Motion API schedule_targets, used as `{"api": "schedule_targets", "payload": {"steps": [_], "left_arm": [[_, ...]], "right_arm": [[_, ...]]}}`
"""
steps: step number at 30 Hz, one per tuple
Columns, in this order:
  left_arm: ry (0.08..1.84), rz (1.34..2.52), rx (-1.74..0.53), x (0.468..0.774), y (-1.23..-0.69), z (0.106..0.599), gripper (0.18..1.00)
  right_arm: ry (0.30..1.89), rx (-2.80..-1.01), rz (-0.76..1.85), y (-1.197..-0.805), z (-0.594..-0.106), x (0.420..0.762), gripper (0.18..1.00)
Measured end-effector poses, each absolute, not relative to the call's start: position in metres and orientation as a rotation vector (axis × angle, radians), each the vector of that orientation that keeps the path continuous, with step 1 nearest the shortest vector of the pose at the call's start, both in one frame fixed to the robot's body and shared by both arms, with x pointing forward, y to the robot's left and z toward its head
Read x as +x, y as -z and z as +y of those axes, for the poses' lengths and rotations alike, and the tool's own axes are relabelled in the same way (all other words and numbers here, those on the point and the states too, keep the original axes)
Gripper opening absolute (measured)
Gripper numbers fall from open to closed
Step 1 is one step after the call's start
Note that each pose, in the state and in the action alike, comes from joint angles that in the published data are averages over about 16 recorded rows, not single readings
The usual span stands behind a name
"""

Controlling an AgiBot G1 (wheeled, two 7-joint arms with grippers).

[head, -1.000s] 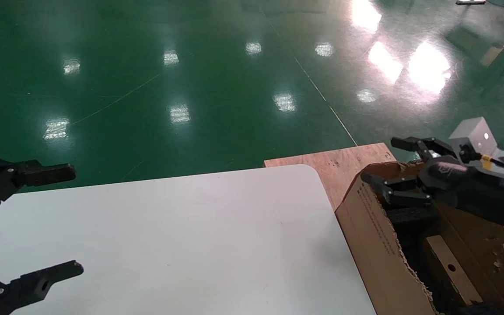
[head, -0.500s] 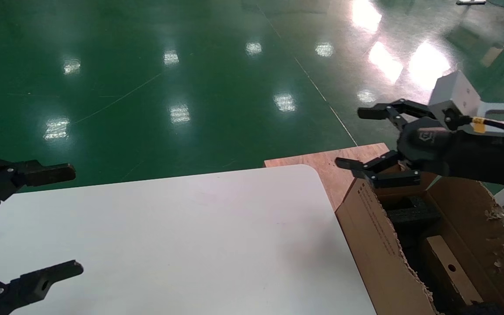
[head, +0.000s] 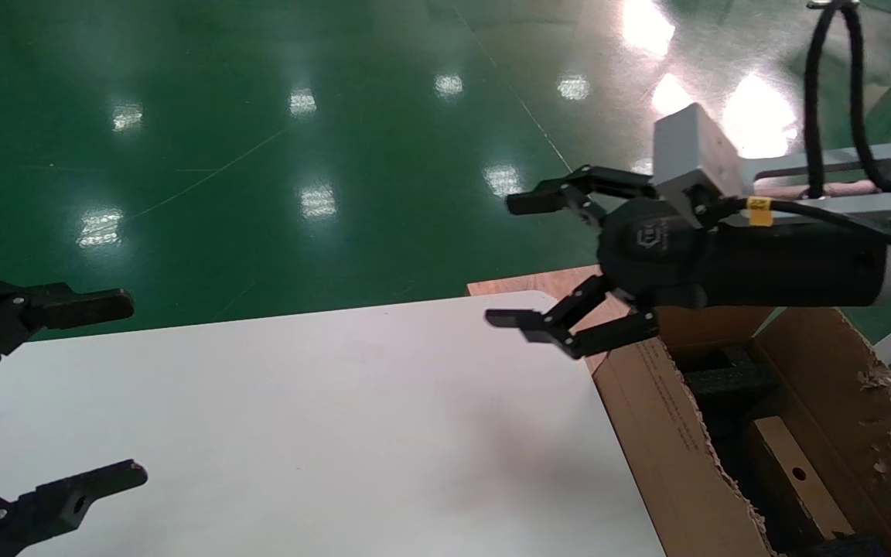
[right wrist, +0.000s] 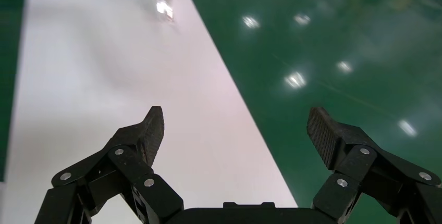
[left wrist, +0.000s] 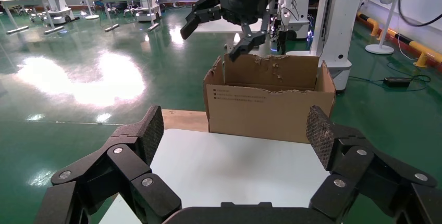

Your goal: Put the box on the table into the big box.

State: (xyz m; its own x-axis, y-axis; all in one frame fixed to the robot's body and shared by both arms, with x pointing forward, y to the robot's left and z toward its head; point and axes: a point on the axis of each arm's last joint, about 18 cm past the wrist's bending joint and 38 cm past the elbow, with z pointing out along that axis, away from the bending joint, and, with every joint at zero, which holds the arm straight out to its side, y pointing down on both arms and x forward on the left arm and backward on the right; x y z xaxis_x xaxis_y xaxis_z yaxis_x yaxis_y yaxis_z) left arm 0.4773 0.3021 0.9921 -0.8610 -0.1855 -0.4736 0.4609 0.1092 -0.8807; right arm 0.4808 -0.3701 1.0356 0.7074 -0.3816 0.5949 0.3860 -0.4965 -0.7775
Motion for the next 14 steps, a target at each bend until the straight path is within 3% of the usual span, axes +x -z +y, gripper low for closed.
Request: {"api": "schedule_targets", "payload": {"steps": [14], "left_arm": [[1.802,1.920,0.267,0.477,-0.992,0.302,1.001]], "right_arm": [[0.760,-1.817,-0.162,-1.030,-0.325,0.484,1.001]]}}
